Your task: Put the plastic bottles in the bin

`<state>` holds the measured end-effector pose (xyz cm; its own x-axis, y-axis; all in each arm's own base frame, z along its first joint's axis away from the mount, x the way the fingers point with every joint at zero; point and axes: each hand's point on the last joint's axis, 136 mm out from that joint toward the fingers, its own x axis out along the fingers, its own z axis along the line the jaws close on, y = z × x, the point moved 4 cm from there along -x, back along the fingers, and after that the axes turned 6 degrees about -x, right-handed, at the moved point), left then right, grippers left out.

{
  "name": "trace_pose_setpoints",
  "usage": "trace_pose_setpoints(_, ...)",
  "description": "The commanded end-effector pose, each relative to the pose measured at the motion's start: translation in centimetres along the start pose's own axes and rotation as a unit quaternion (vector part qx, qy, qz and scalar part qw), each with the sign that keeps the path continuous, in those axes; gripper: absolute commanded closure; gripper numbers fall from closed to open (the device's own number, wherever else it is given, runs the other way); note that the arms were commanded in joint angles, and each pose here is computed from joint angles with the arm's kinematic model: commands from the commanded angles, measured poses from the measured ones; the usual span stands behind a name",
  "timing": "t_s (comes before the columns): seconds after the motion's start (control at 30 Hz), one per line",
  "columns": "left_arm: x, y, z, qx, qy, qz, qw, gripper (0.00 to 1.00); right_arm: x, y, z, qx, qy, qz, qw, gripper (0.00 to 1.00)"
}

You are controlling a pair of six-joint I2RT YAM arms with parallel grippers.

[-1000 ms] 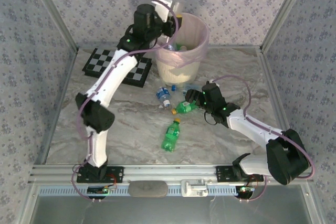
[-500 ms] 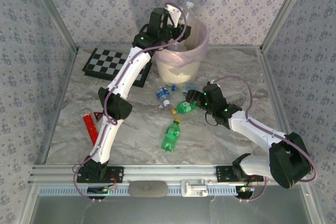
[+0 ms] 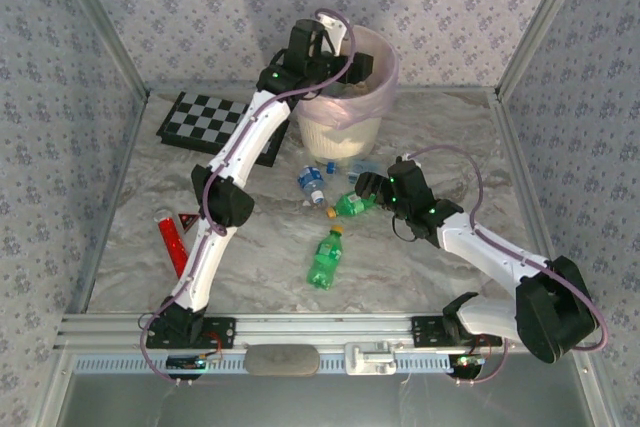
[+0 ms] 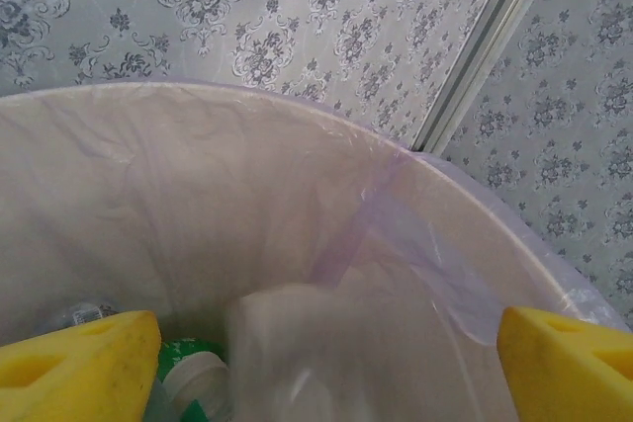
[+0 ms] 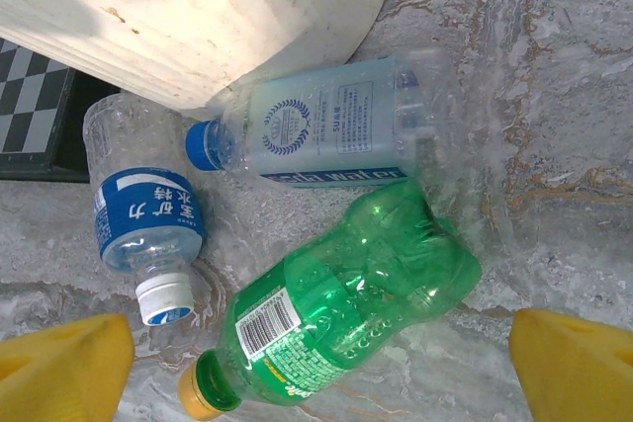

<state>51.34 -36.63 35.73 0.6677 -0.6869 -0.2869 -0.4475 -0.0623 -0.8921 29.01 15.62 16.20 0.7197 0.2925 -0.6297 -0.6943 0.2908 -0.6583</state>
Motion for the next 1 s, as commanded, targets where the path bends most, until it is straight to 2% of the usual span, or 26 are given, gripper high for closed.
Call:
trace_pose_setpoints(0.0, -1.8, -2.0, -1.7, 0.010, 0.019, -0.020, 1.000, 0.10, -0.5, 0.0, -0.2, -0.002, 0.009, -0.005, 1.000, 0.01)
trace_pose_setpoints(0.3, -6.4, -4.1, -3.9, 0.027, 0.018, -0.017, 0.999, 0.06, -0.1, 0.2, -0.3, 0.001, 0.014, 0.001, 1.000, 0.01)
trace_pose_setpoints(0.47, -8.5, -4.1, -5.1, 0.032, 0.022, -0.015, 0.999, 0.05, 0.4, 0.5, -0.3, 0.012, 0.012, 0.009, 1.000, 0.01)
trace_pose_setpoints(0.57, -10.1, -3.8, -5.6, 0.039, 0.024, -0.041, 0.998, 0.04, 0.9, 0.8, -0.3, 0.024, 0.009, 0.019, 0.999, 0.01)
trace_pose_setpoints(0.67, -12.7, -3.6, -5.5, 0.041, 0.017, -0.094, 0.995, 0.03, 1.6, 1.6, -0.2, 0.039, 0.003, 0.034, 0.999, 0.01)
trace_pose_setpoints(0.83, -16.4, -0.2, -3.2, 0.020, -0.030, -0.142, 0.989, 0.00, 3.0, 3.1, -0.2, 0.074, -0.005, 0.055, 0.996, 0.01)
trace_pose_setpoints(0.97, -18.4, 3.7, -0.4, -0.030, -0.071, -0.150, 0.986, 0.00, 4.4, 3.8, 0.3, 0.109, -0.019, 0.065, 0.992, 0.01)
